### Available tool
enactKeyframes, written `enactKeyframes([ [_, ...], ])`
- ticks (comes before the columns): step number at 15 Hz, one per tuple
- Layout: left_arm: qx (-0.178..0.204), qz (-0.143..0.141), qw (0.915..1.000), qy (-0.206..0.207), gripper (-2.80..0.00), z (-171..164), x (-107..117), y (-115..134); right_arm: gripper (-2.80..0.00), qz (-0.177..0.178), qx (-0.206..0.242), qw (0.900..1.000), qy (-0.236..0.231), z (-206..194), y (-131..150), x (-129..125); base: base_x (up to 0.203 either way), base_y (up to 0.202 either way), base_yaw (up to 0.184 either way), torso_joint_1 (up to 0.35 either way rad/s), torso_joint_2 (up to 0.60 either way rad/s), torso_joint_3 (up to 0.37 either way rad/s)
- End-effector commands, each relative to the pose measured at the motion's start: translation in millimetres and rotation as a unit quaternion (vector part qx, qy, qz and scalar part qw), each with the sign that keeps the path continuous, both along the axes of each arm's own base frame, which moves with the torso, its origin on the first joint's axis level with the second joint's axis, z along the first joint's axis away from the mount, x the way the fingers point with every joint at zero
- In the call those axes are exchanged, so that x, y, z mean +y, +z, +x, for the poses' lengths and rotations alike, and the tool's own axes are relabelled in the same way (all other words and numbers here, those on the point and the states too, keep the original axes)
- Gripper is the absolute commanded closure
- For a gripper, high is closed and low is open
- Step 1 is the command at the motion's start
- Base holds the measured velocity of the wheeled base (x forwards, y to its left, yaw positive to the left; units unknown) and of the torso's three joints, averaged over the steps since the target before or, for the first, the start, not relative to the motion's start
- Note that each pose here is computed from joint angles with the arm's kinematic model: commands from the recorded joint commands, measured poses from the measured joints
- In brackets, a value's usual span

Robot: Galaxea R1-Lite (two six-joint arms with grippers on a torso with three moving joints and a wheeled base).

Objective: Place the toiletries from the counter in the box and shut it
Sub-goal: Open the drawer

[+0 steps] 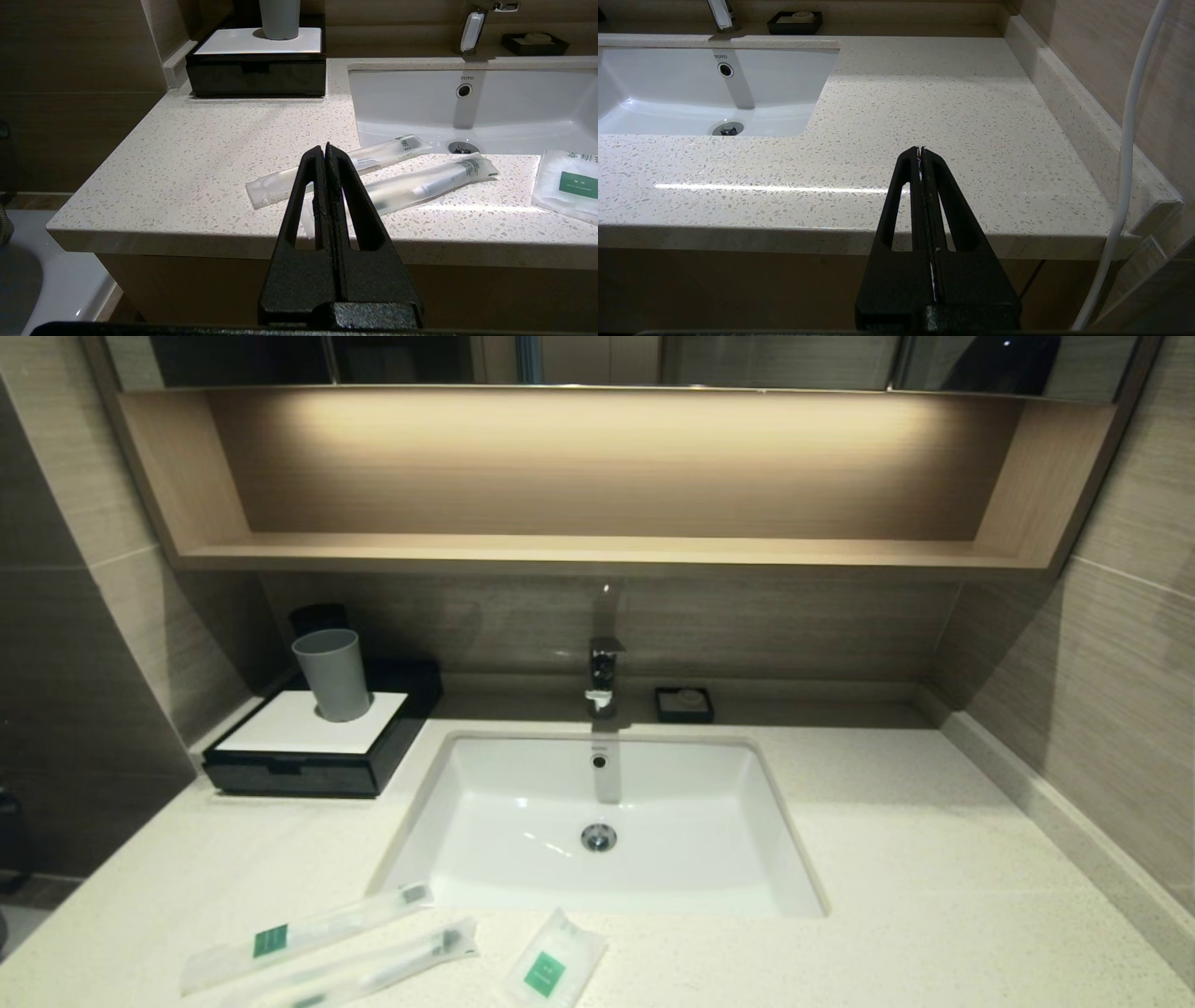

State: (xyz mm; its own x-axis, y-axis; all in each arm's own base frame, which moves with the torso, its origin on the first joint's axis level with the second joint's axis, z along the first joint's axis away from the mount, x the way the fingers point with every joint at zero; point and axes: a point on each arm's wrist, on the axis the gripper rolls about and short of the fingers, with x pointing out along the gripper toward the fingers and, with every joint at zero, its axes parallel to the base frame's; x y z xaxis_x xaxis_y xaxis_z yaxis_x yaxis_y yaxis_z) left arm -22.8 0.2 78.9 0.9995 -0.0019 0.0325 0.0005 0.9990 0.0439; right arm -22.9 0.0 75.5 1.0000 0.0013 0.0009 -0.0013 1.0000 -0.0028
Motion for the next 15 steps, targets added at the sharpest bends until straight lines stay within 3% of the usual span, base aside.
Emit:
enactKeyframes([
  [1,0.009,0.0,1.0,0.001,0.0,1.5,0.0,-5.5,0.0,0.0,0.0,1.0,0.0,0.1,-0.3,0.0,0.0,0.0,0.0,0.0,0.0,0.0],
  [15,0.01,0.004,0.9999,0.001,0.0,1.6,0.0,-5.7,0.0,0.0,0.001,1.0,0.0,0.2,-0.4,0.0,0.0,0.0,0.0,0.0,0.0,0.0],
])
